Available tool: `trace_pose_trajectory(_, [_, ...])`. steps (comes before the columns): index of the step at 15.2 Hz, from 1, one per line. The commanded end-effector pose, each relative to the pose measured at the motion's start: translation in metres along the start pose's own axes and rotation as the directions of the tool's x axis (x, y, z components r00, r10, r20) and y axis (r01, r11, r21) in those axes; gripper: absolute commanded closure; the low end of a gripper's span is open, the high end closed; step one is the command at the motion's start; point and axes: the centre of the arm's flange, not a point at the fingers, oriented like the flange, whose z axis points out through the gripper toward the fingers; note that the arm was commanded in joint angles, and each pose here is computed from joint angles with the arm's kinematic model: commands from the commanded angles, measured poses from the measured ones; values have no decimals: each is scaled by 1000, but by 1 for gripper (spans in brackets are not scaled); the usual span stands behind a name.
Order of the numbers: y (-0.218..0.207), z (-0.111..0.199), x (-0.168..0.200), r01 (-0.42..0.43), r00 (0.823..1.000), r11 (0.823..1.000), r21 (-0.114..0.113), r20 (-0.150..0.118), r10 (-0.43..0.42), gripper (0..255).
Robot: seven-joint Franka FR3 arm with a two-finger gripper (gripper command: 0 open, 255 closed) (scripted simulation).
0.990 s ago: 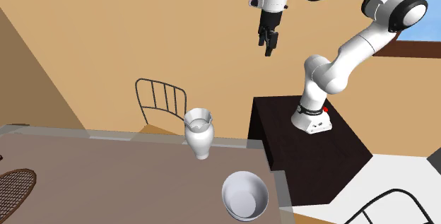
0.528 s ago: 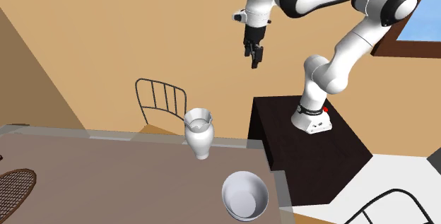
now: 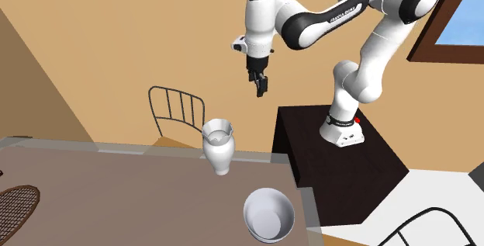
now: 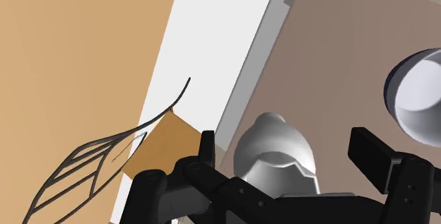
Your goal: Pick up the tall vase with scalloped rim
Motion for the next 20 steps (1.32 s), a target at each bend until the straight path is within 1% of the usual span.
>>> trace_pose_trajectory(1, [-12,14,22,28,1000,1000,-14,6,-28,0])
trace_pose_trajectory(8, [-51,65,96,123,992,990,-64,32,-121,0])
trace_pose_trajectory(12, [-76,95,136,177,984,980,-92,49,-173,0])
trace_pose_trajectory(16, [-101,127,174,230,972,966,-118,67,-224,0])
trace_pose_trajectory(17, [-105,132,179,239,970,963,-122,70,-231,0])
trace_pose_trajectory(20, [-108,148,180,239,970,963,-122,70,-231,0])
